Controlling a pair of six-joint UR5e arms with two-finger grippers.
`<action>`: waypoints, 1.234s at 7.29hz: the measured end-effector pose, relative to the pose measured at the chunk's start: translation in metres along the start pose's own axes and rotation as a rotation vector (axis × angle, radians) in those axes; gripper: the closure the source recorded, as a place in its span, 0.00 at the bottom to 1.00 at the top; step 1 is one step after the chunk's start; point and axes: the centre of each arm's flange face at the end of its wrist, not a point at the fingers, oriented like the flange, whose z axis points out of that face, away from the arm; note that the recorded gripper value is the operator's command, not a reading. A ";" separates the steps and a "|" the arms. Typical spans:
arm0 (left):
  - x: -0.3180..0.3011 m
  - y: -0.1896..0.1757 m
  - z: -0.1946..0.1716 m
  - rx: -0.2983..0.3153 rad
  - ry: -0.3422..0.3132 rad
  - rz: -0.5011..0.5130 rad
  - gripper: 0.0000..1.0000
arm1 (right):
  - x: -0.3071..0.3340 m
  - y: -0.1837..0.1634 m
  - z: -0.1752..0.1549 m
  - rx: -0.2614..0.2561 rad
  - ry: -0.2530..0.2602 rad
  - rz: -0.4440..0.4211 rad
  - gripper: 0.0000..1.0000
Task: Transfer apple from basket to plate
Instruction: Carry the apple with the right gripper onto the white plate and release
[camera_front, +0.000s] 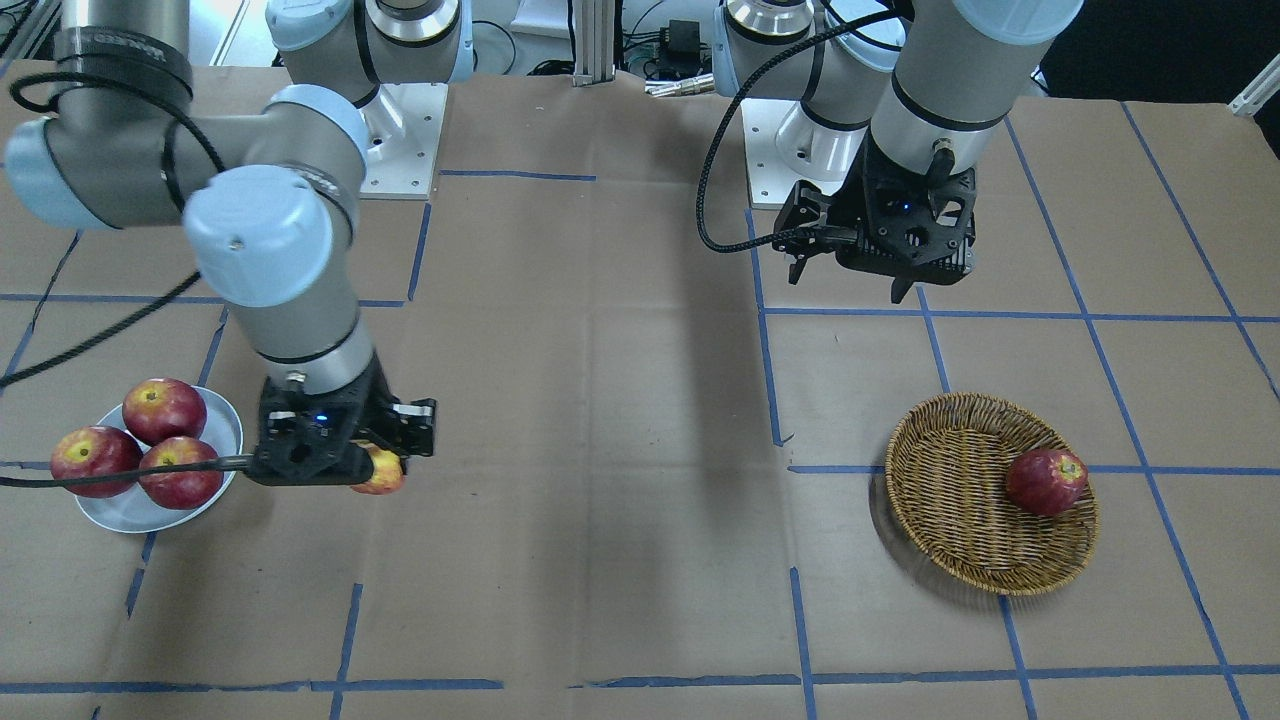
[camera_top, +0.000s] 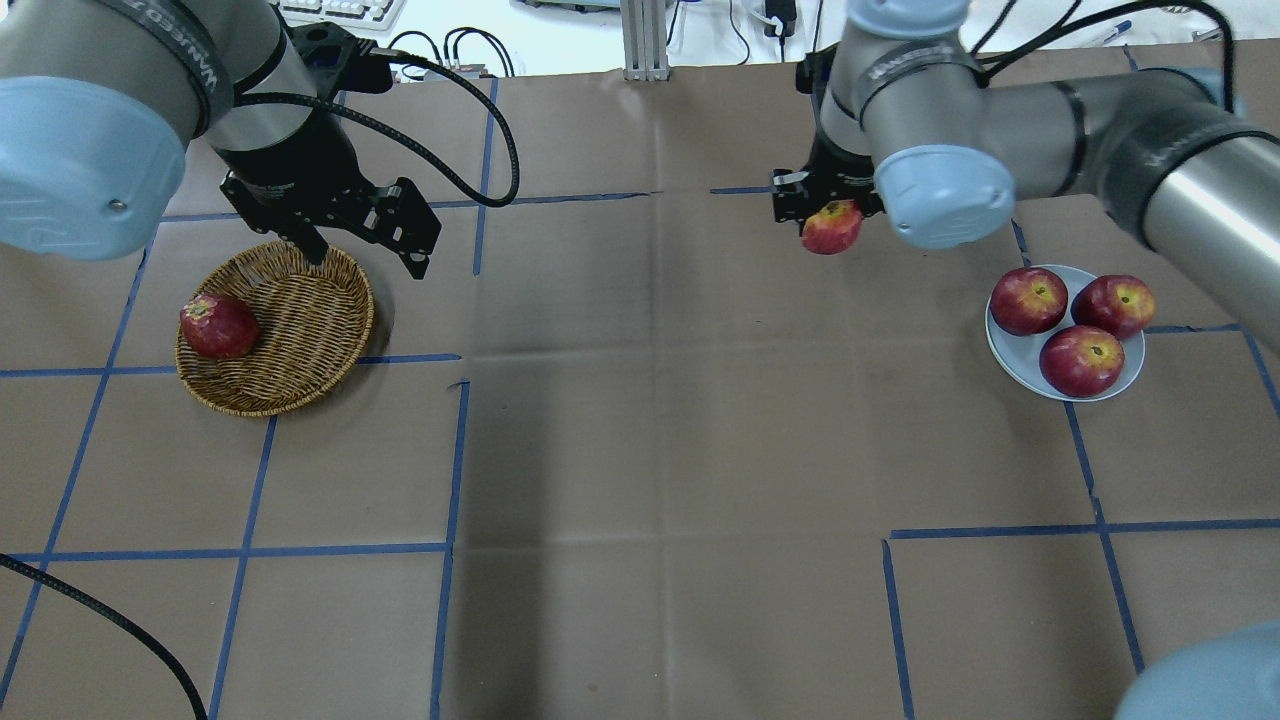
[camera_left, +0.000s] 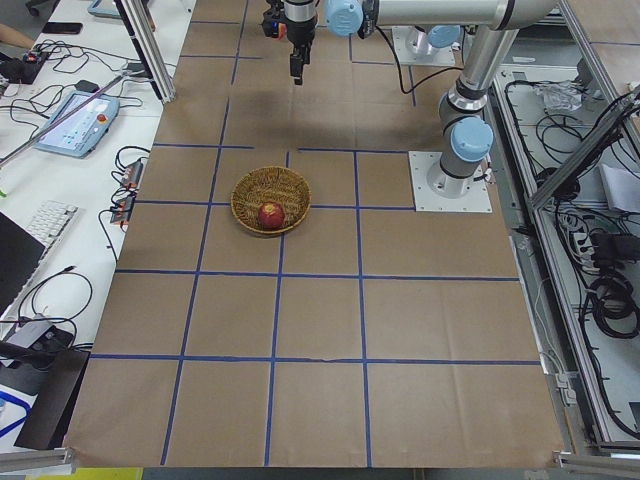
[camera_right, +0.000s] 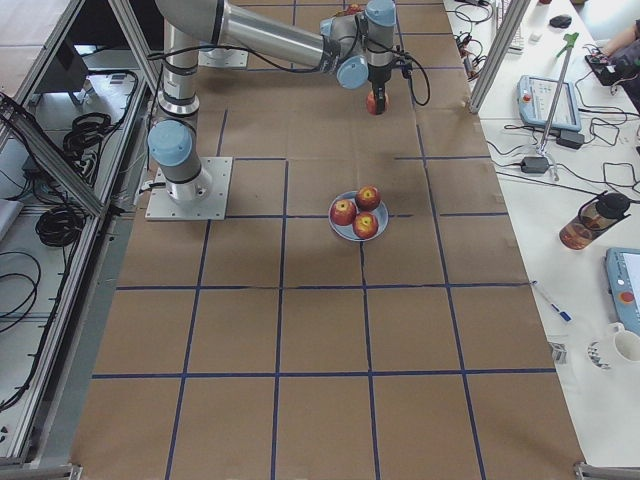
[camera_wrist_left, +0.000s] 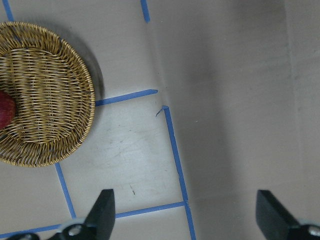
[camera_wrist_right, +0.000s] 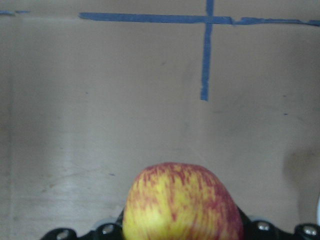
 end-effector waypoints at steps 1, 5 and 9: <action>0.000 0.000 0.000 -0.001 0.000 0.000 0.01 | 0.059 0.012 0.003 -0.022 0.005 -0.049 0.50; 0.000 0.000 0.001 -0.004 0.001 0.000 0.01 | 0.241 0.054 0.027 -0.081 -0.006 -0.196 0.51; 0.001 0.001 0.001 -0.010 0.002 0.003 0.01 | 0.266 0.061 0.069 -0.111 -0.025 -0.210 0.50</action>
